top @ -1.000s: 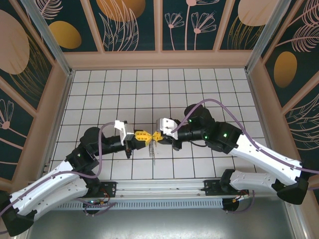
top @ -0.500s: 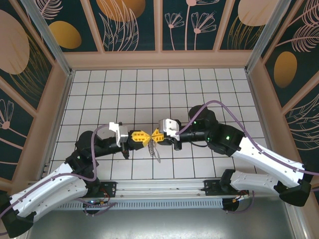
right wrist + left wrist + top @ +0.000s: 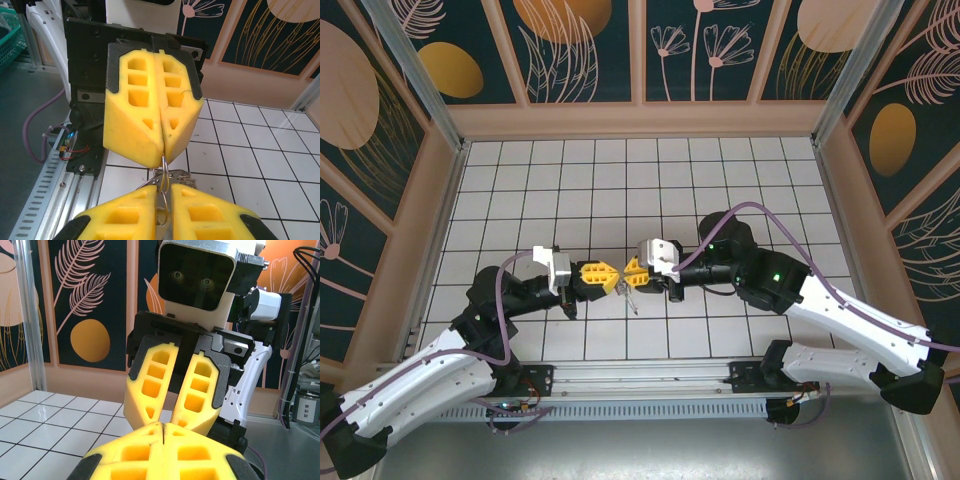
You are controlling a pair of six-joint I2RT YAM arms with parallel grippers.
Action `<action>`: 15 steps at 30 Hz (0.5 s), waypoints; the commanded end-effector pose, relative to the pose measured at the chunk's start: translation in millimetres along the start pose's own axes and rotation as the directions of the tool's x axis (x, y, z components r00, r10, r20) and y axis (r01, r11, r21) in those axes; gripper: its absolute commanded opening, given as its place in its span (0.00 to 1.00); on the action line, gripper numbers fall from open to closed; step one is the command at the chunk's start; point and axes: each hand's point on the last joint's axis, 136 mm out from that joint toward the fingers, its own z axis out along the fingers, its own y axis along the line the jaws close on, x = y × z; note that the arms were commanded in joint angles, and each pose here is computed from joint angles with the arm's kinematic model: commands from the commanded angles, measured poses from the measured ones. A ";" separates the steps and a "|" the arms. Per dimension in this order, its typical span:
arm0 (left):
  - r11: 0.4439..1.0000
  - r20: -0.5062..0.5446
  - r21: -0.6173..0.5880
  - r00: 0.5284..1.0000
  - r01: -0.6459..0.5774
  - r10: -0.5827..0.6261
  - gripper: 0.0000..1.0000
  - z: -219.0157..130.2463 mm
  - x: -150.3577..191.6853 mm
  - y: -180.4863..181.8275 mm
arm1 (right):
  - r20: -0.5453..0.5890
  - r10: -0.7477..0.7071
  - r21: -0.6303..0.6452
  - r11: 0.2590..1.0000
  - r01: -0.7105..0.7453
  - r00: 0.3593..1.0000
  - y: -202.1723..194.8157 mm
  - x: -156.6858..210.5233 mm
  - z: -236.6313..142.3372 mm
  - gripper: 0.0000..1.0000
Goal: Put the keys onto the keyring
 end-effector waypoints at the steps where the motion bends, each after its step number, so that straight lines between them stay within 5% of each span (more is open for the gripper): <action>1: 0.999 0.070 0.024 0.997 -0.031 0.029 0.00 -2.3 -18.2 -6.2 | 0.033 0.001 -0.002 1.000 -0.001 0.999 0.7 -5.8 0.8 0.15; 5: 0.999 0.059 0.027 0.998 -0.024 0.022 0.00 -0.2 -14.1 -5.1 | 0.053 -0.002 -0.011 1.000 0.003 0.999 1.8 -9.3 1.8 0.11; 7: 0.999 0.055 0.026 0.998 -0.020 0.018 0.00 0.3 -11.9 -4.3 | 0.055 -0.002 -0.016 1.000 0.003 0.998 1.9 -9.4 3.3 0.00; 12: 1.000 0.030 0.001 0.999 -0.012 0.012 0.00 0.5 -8.5 0.0 | 0.028 -0.001 0.015 1.000 0.001 1.000 -4.0 -6.4 3.3 0.00; 15: 0.997 -0.087 -0.078 0.996 -0.013 0.006 0.07 2.9 7.0 15.1 | -0.016 0.001 0.058 0.998 0.000 1.000 -12.0 -2.9 1.1 0.00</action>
